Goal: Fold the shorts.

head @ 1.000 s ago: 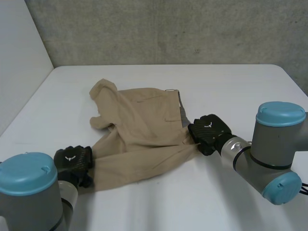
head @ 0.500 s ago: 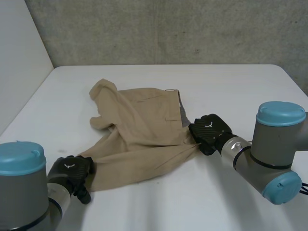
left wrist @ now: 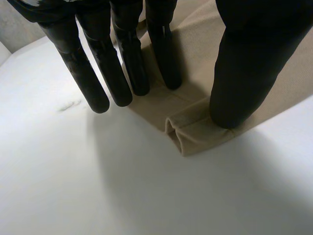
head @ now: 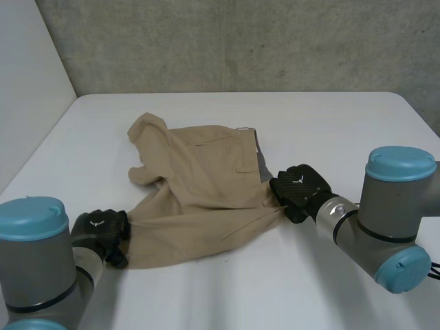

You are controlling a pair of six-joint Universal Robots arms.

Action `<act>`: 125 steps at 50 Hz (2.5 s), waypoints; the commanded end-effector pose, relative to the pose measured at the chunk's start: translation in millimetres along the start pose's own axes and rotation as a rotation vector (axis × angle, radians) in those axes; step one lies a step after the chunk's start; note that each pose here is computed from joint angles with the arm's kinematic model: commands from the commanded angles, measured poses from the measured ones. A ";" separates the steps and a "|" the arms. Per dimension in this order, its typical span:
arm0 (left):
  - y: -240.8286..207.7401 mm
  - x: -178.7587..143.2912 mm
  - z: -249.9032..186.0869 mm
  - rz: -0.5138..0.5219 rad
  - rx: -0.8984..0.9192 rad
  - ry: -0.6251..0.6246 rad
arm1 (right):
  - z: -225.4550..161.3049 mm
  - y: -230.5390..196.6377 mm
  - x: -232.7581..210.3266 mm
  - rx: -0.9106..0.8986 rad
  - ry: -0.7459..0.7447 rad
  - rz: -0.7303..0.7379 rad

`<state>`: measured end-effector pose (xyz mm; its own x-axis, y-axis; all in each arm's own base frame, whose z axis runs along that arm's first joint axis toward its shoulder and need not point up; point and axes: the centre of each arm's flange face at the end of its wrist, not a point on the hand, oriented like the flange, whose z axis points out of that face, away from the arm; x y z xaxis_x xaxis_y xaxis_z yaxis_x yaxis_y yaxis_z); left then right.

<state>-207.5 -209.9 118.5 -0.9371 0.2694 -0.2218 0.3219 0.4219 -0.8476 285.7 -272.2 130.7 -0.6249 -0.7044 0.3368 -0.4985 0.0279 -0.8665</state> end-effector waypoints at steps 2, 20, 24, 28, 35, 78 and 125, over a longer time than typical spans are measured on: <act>1.7 1.0 0.8 0.004 -0.009 0.004 | 0.3 -0.2 0.2 0.001 0.000 0.000; -54.1 -17.3 -37.0 0.006 0.183 0.003 | -18.3 -22.6 10.9 -0.078 -0.035 0.045; -58.2 -19.7 -36.0 -0.001 0.191 0.027 | -20.5 -22.2 14.5 -0.110 -0.050 0.079; -61.5 -21.4 -33.8 -0.010 0.196 0.041 | -19.6 -21.8 13.1 -0.104 -0.076 0.118; -69.1 -29.4 -26.0 -0.050 0.209 0.018 | -16.6 -12.3 3.5 -0.122 -0.119 0.129; -219.3 -56.7 -128.8 -0.083 0.606 0.151 | -142.0 -205.3 87.0 0.314 0.216 -0.028; -386.7 -50.5 -54.3 -0.315 1.480 -0.080 | -59.1 -265.1 154.2 0.924 0.787 -0.151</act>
<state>-291.6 -366.5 429.8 -0.9594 0.2819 0.0125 -0.1948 -0.6294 -0.7523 281.8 -367.3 391.8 -0.9279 -0.0589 0.3682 -0.2447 -0.6491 -0.7203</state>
